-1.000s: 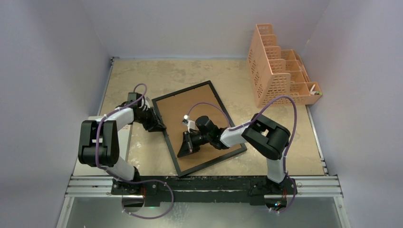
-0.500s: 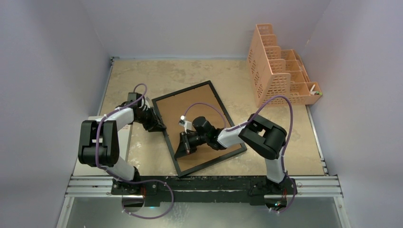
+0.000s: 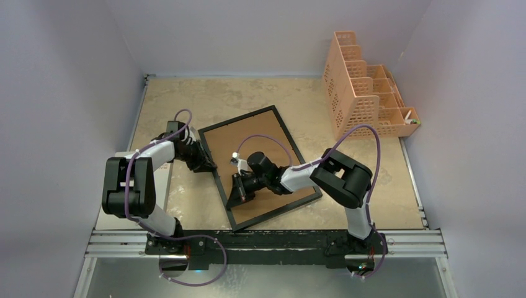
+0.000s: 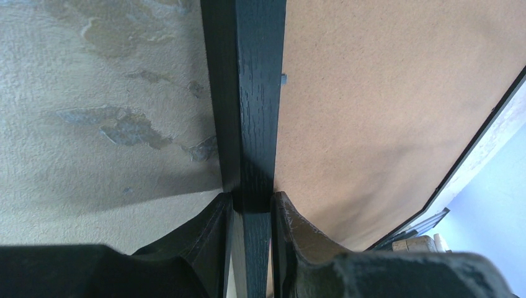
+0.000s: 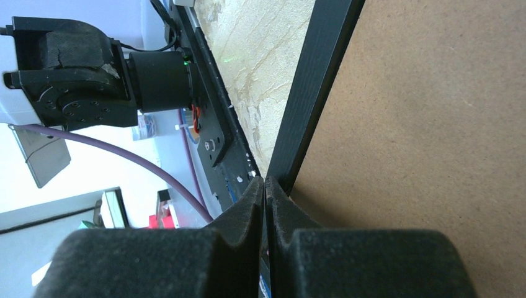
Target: Put the photo into the frame
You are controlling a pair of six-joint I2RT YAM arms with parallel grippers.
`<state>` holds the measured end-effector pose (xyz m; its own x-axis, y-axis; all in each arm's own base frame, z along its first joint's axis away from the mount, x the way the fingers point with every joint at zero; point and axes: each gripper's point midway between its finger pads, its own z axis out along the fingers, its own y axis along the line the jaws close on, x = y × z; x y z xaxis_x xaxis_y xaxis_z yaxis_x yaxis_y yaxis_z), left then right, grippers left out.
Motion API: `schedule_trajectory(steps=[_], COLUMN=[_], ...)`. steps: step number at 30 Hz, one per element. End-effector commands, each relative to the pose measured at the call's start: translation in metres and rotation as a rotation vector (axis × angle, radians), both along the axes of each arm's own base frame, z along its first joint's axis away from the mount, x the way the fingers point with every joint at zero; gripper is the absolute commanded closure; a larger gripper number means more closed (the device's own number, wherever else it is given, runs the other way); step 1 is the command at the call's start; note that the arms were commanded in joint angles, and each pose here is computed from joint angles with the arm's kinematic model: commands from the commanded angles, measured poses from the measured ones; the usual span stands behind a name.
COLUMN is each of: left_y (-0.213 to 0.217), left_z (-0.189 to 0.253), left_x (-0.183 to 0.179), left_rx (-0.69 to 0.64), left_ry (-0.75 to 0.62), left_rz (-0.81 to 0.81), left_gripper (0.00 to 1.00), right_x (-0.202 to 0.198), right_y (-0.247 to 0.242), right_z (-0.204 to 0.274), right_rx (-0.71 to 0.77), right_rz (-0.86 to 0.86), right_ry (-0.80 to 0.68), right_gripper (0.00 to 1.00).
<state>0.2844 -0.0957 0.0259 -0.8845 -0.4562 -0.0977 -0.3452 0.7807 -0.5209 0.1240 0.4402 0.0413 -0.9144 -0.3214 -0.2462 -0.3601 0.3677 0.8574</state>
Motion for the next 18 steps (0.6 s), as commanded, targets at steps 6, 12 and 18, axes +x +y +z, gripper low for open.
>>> schedule_trajectory(steps=[6,12,18], left_y=[0.025,0.027,0.029], left_z=[-0.036,-0.038,-0.039], left_x=[-0.02,-0.022,-0.023], left_rx=[0.164,0.183,0.19], left_ry=[0.086,0.097,0.103], left_rz=[0.004,0.006,0.008], left_gripper=[0.92,0.92,0.93], right_x=[-0.001,0.005,0.007], right_y=[-0.043,-0.052,-0.056], right_z=[-0.065,-0.071,-0.077], right_rx=[-0.25,-0.268,-0.29], right_rz=[-0.041,-0.054,-0.049], right_ry=[0.042,0.043,0.026], right_gripper=[0.92,0.93,0.93])
